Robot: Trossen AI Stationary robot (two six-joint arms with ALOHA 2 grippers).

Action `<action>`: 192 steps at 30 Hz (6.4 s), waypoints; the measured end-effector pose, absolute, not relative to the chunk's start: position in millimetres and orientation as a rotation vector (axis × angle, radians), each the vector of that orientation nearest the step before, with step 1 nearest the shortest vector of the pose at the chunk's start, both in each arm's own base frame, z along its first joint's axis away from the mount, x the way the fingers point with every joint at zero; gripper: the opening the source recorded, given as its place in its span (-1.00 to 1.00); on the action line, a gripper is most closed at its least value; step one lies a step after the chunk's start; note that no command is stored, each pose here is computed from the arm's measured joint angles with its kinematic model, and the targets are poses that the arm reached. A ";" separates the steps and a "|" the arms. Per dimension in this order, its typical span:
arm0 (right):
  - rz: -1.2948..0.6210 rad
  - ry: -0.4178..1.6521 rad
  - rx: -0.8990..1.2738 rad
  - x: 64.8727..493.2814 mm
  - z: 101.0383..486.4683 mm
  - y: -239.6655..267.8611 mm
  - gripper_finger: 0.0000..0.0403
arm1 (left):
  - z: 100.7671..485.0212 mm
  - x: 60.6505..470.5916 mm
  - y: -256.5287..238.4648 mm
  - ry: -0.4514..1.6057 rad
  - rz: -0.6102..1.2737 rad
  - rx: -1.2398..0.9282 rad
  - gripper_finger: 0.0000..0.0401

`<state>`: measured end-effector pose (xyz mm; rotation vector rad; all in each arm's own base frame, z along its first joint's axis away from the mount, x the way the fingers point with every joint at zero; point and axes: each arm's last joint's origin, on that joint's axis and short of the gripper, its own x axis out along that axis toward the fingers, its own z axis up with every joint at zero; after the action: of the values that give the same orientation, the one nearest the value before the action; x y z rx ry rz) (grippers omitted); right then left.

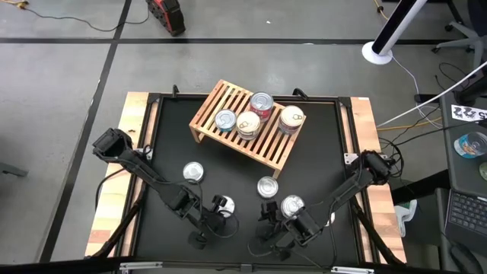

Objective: Stack canned seafood by type on shelf
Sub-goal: Stack the yellow and blue tuna can on top of the yellow and blue tuna can on the shelf

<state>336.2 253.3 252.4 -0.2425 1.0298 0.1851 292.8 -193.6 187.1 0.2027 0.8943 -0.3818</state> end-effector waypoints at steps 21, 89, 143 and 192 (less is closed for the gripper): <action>-0.280 1.369 -0.026 283.6 238.7 247.4 0.60 | 190.1 299.8 -189.7 0.837 -0.398 0.238 -0.98; -0.270 1.431 -0.103 275.9 204.9 241.4 -0.98 | 210.8 319.2 -192.2 0.519 -0.411 0.392 -0.98; -0.254 1.417 0.005 313.6 213.8 209.4 -1.00 | 226.1 351.7 -146.4 0.349 -0.274 0.460 -0.91; -0.168 1.284 0.089 335.0 239.8 212.0 -1.00 | 137.0 386.8 -157.8 0.289 -0.235 1.024 0.07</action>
<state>335.0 212.0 239.8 0.0891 1.2843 -0.1678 386.8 -157.8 137.0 1.0239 0.2889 -0.2345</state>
